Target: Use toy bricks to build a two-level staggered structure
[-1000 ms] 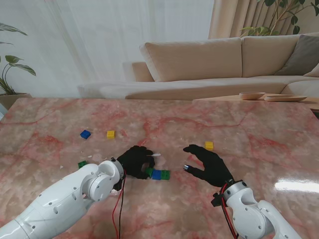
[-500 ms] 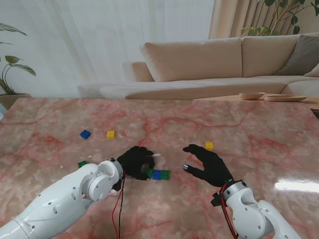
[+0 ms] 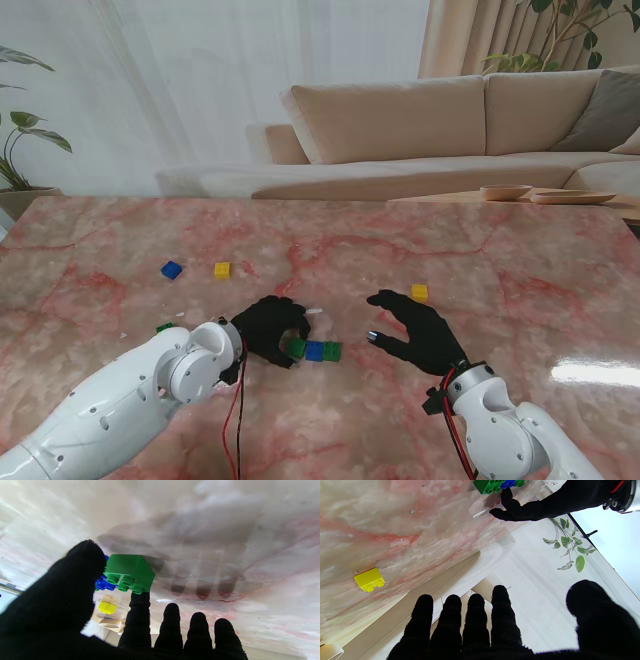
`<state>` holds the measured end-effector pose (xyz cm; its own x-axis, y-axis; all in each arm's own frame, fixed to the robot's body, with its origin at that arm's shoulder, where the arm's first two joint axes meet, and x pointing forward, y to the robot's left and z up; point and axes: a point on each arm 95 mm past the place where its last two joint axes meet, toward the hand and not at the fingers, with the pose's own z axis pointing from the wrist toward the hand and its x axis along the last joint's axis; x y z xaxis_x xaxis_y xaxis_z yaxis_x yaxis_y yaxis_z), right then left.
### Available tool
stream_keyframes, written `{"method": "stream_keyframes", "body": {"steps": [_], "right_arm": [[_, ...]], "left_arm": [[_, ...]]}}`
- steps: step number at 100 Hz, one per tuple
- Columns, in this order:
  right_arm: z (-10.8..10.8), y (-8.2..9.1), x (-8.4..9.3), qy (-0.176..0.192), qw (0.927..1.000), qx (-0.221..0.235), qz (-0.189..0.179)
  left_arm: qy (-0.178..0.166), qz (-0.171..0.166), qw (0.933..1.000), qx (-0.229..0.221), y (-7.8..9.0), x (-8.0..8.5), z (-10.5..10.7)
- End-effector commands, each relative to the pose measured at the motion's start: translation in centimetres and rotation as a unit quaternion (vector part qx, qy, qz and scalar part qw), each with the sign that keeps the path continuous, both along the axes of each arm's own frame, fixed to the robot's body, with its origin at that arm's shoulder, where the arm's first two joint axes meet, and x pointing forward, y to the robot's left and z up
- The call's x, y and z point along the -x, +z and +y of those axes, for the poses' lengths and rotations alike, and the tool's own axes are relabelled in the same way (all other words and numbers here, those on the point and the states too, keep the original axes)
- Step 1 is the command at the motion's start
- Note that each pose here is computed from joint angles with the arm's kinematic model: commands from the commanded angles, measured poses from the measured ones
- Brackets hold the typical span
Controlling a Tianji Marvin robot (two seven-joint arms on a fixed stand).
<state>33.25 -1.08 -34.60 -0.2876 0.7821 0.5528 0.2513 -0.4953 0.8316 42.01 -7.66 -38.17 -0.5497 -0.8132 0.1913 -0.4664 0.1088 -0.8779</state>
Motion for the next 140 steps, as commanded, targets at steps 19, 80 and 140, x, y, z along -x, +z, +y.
{"method": "stream_keyframes", "body": {"steps": [19, 80, 140], "right_arm": [[0.15, -0.43, 0.26, 0.002, 0.9999, -0.001, 0.01], [0.39, -0.39, 0.2, 0.004, 0.9999, -0.002, 0.01], [0.61, -0.43, 0.22, 0.006, 0.9999, -0.002, 0.012]], "left_arm": [[-0.004, 0.014, 0.9998, -0.011, -0.27, 0.34, 1.02], [0.004, -0.005, 0.9999, 0.01, -0.57, 0.2, 1.16], [0.003, -0.003, 0.9999, 0.015, -0.65, 0.26, 1.12]]}}
